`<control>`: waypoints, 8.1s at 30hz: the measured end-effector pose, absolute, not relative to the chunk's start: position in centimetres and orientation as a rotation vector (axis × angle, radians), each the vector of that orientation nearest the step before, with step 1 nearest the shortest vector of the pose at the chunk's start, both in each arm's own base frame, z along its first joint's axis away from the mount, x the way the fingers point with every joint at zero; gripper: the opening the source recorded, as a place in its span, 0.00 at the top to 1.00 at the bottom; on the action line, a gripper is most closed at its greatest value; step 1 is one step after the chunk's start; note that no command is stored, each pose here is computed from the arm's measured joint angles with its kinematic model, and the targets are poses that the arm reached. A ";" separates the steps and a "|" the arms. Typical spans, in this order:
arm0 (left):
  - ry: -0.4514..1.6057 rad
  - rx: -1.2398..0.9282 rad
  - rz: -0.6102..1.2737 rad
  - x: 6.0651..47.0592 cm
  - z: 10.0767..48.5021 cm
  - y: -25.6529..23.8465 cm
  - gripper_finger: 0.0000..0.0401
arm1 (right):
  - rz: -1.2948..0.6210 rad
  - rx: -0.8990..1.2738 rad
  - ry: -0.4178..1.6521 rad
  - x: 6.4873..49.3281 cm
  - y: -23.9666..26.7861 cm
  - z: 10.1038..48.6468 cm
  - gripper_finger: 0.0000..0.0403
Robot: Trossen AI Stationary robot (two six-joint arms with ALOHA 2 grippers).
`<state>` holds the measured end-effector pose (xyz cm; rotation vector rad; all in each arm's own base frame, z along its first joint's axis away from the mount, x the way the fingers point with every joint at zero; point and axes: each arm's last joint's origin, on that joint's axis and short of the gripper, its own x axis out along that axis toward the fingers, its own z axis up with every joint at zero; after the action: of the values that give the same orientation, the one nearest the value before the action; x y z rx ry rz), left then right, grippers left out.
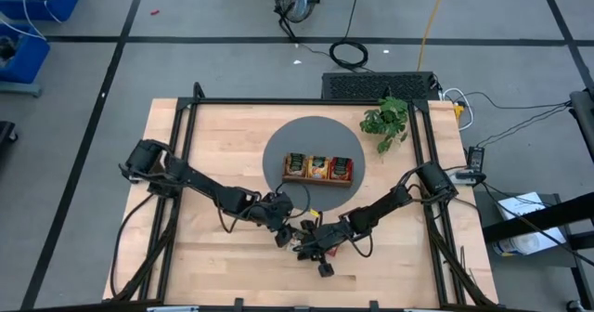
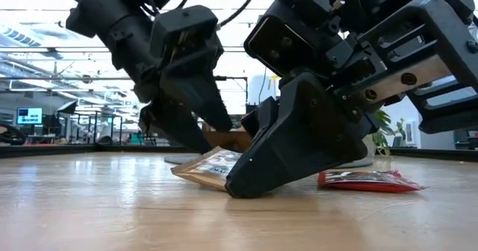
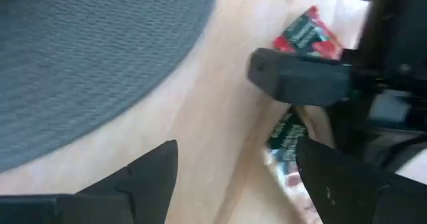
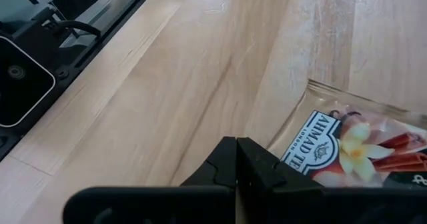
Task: Pick & Place Tea
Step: Put the brown tea bag into the left slot of the wooden organizer
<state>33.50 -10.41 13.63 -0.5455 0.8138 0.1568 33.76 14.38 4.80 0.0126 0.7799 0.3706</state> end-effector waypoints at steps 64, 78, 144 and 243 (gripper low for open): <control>0.478 0.017 -0.140 31.7 17.7 -17.4 0.98 | 0.257 -0.498 0.438 27.9 21.9 16.1 0.86; 0.467 0.203 -0.145 28.4 17.2 -21.8 0.98 | 0.033 -0.406 0.462 28.5 20.5 16.0 0.72; 0.432 0.069 0.039 30.8 17.6 -18.4 0.98 | 0.239 0.117 0.412 34.0 13.5 17.0 0.77; 0.590 -0.045 -0.002 27.0 12.6 -17.9 0.94 | -0.004 -0.137 0.344 35.0 -1.1 21.0 1.00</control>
<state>27.02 -17.95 12.64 -0.0454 0.5895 -0.0023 34.96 -1.09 21.03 -0.1367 0.3443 -0.0037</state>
